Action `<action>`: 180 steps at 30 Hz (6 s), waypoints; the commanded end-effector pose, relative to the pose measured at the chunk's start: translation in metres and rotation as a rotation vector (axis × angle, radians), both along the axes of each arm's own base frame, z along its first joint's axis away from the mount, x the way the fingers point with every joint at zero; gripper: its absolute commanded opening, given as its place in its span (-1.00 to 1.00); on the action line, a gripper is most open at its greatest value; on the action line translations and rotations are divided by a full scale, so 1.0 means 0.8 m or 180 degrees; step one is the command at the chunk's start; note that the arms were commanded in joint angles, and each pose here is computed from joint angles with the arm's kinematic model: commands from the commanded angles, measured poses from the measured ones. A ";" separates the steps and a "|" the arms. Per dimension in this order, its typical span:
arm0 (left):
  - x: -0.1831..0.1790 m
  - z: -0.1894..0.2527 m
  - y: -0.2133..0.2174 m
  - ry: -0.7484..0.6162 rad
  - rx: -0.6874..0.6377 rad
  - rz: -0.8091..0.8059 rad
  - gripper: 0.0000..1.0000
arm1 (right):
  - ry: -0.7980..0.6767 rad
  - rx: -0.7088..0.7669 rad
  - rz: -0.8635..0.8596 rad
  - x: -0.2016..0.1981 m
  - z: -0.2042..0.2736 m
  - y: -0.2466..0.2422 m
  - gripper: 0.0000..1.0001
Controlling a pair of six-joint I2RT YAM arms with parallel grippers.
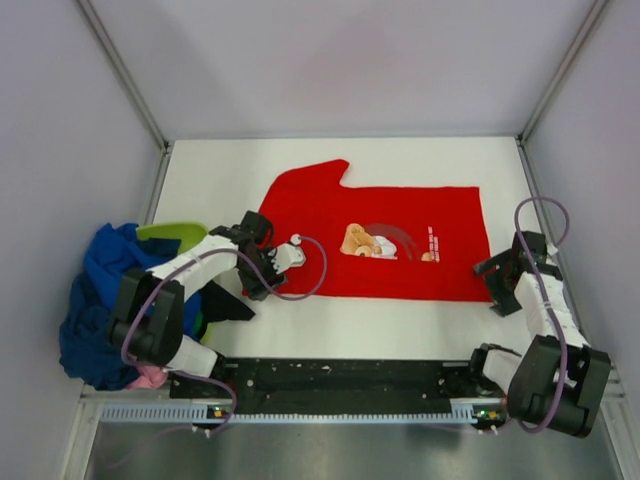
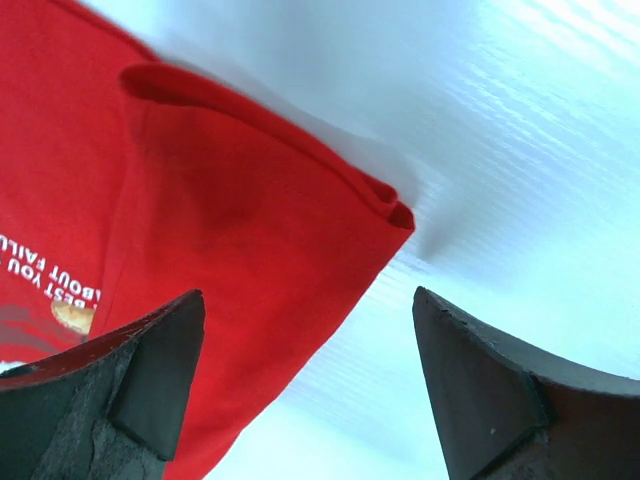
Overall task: Fold and stack the t-shirts
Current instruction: Fold the flattened tshirt in 1/3 of the way, then grap the side of the flattened tshirt furthest away from the robot with both arms, then fold the other side of the tshirt into a rectangle
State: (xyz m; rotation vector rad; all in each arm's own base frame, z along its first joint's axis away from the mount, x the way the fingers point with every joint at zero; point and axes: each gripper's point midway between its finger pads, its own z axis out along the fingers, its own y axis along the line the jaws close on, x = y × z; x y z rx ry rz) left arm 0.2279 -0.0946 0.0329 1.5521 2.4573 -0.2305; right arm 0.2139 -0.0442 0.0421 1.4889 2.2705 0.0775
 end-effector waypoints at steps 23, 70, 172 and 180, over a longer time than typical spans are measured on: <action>-0.051 0.004 -0.030 0.0305 -0.0303 -0.0234 -1.00 | 0.0417 -0.0043 -0.0925 -0.036 -0.011 -0.059 -1.00; 0.352 0.087 -0.066 -0.0118 -0.1493 0.1973 0.39 | 0.0134 -0.0853 0.1819 0.317 0.040 -0.067 0.41; 0.011 0.084 -0.076 0.0800 -0.1100 -0.0195 0.04 | 0.0908 -0.1584 0.1079 0.108 0.045 -0.081 0.73; 0.089 0.144 -0.062 0.0341 -0.1367 0.0631 0.03 | -0.1049 -0.1270 0.2660 0.208 0.147 0.106 0.58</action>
